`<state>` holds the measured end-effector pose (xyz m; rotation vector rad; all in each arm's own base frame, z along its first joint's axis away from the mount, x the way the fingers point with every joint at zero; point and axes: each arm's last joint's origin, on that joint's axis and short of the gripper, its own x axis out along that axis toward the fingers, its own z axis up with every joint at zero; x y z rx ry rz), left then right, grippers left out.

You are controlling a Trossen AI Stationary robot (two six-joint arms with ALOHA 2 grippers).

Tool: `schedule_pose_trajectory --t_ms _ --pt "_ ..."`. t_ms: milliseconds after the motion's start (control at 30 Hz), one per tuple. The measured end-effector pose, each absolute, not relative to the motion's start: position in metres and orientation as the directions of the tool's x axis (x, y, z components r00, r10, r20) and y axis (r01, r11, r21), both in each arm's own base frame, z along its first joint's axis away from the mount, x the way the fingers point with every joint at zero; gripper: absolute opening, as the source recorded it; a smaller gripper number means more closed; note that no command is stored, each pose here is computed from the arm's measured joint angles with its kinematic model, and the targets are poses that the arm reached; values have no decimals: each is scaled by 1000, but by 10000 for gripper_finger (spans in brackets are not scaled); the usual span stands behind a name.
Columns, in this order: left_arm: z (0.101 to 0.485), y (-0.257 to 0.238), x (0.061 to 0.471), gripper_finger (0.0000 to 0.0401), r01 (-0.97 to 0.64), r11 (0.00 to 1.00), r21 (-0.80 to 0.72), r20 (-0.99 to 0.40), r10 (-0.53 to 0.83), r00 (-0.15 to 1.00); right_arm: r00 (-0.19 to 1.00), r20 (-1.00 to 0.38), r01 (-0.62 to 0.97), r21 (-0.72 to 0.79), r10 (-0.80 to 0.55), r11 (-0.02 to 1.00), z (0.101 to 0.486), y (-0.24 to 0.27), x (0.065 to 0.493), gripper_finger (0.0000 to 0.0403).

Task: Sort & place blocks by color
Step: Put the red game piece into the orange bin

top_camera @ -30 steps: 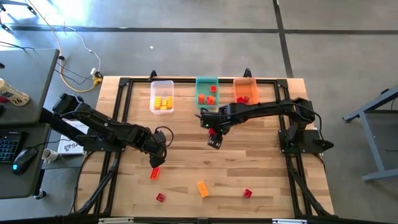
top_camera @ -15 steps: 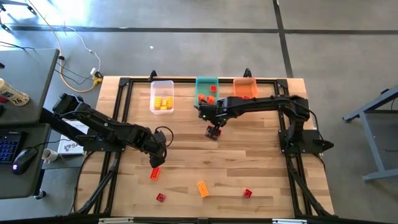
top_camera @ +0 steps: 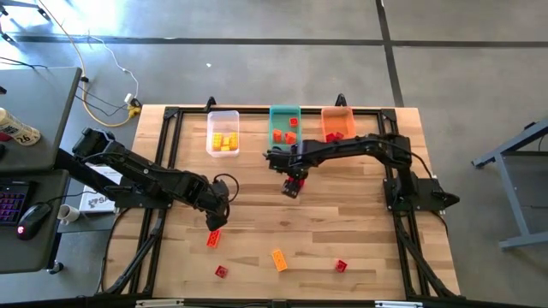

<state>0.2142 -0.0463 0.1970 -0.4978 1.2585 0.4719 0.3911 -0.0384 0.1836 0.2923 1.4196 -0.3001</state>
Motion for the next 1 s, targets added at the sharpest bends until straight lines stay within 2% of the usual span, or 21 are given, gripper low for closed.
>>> schedule_pose_trajectory --t_ms 233,667,767,967,1000 --pt "197 -46 214 200 -589 802 -95 -969 63 241 66 -997 385 -12 -41 923 162 -40 395 271" --pt "197 -46 214 200 -589 802 -96 -969 60 240 18 -999 404 -33 -44 914 145 -40 397 261" --pt "197 -46 214 200 -589 802 -96 -969 60 240 18 -999 427 -31 -43 904 145 -40 397 229" --pt "197 -46 214 200 -589 802 -95 -969 61 240 -5 -999 445 -37 -39 895 145 -41 394 110" --pt "197 -46 214 200 -589 802 -95 -969 62 241 -10 -999 446 -36 -35 894 145 -40 394 107"
